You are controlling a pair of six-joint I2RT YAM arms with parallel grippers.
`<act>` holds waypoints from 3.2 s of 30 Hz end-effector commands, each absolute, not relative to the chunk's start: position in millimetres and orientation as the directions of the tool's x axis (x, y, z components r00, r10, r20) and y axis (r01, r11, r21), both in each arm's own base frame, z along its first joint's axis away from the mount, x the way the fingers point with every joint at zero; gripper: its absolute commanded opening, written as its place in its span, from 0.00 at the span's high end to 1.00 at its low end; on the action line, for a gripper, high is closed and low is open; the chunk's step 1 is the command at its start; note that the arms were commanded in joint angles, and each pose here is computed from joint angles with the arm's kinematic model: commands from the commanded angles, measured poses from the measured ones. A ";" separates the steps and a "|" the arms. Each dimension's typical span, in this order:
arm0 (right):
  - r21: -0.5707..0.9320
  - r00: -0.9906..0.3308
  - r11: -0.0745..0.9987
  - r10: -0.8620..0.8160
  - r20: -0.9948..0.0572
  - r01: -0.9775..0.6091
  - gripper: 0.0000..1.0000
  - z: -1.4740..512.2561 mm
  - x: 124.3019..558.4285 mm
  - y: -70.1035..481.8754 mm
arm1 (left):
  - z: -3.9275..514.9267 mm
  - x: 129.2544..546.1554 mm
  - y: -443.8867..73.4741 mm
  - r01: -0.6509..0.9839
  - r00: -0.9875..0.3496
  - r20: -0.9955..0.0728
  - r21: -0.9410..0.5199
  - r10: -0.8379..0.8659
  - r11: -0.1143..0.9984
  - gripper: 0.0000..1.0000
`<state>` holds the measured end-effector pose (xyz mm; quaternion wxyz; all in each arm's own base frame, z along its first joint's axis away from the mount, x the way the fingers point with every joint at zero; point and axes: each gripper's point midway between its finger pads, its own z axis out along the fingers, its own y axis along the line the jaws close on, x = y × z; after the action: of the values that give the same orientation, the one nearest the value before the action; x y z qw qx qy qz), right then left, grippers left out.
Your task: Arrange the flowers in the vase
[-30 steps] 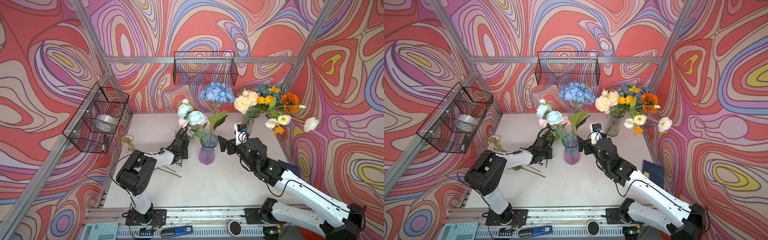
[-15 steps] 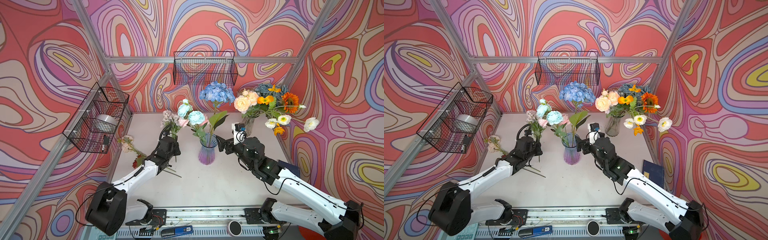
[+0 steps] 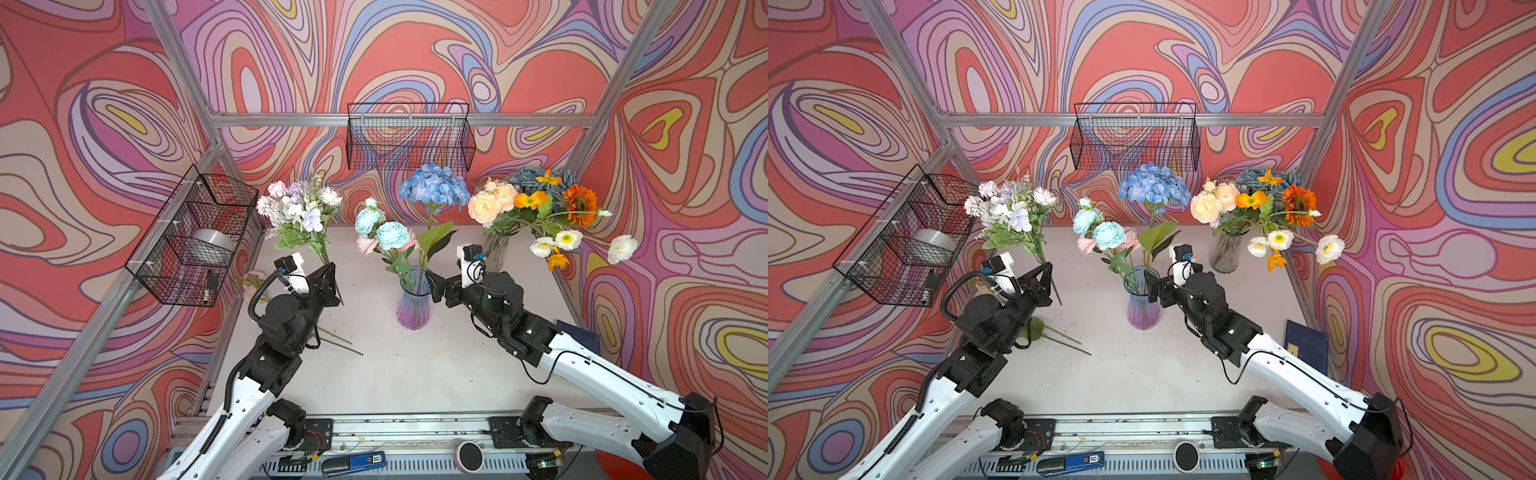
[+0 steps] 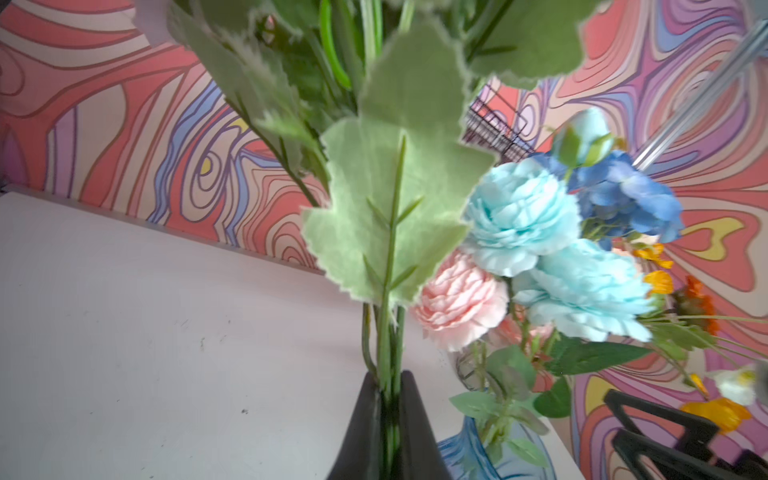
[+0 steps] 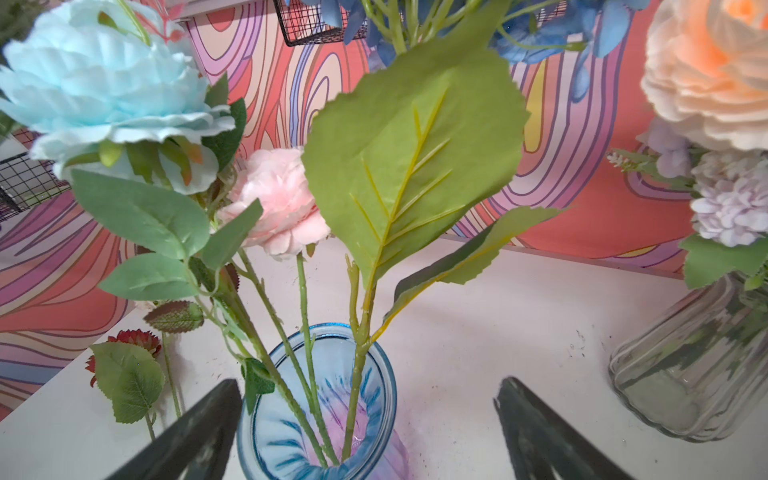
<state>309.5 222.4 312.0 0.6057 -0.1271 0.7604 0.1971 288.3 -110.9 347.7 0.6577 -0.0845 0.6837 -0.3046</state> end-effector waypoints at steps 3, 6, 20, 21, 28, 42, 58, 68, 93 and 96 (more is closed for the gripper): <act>0.186 -0.204 0.811 0.084 -0.975 -0.554 0.02 344.1 299.5 244.7 | 398.8 267.2 -148.2 0.554 -0.108 -0.849 -0.484 -0.518 0.677 1.00; 0.209 -0.209 0.753 0.098 -0.973 -0.624 0.02 356.6 290.9 257.6 | 406.8 263.2 -169.8 0.632 -0.144 -0.863 -0.456 -0.484 0.626 1.00; 0.323 -0.275 0.527 0.169 -0.946 -0.786 0.11 397.7 262.2 293.8 | 404.7 239.7 -257.3 0.793 -0.123 -0.963 -0.240 -0.238 0.560 1.00; 0.330 -0.279 0.519 0.176 -0.944 -0.789 0.11 398.6 261.5 294.7 | 403.2 239.0 -260.5 0.796 -0.123 -0.966 -0.233 -0.227 0.559 1.00; 0.365 -0.305 0.467 0.202 -0.931 -0.806 0.18 400.6 258.9 302.9 | 390.4 236.5 -278.3 0.798 -0.106 -0.984 -0.171 -0.144 0.579 1.00; 0.392 -0.344 0.484 0.189 -0.920 -0.782 0.69 386.6 269.4 309.2 | 386.9 233.0 -290.2 0.796 -0.055 -0.995 -0.093 -0.081 0.598 1.00; 0.363 -0.329 0.532 0.162 -0.930 -0.765 1.00 378.7 274.1 304.3 | 389.5 239.5 -277.4 0.732 -0.030 -0.991 -0.109 -0.128 0.673 0.40; 0.233 -0.213 0.825 0.140 -0.967 -0.514 1.00 364.8 300.1 233.3 | 364.7 264.2 -199.6 0.449 -0.035 -0.946 -0.304 -0.323 0.840 0.12; 0.134 0.062 0.842 0.194 -0.979 -0.522 1.00 365.7 322.0 241.7 | 317.6 316.6 -235.7 0.502 -0.280 -0.894 -0.446 -0.349 0.741 0.13; 0.143 0.037 0.825 0.195 -0.980 -0.547 1.00 347.6 320.6 247.6 | 313.9 323.0 -235.0 0.493 -0.290 -0.892 -0.451 -0.348 0.744 0.14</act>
<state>325.0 242.0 341.8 0.6956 -0.1362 0.6669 0.2298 317.1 -234.1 296.3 0.5827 0.0589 0.7368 -0.3378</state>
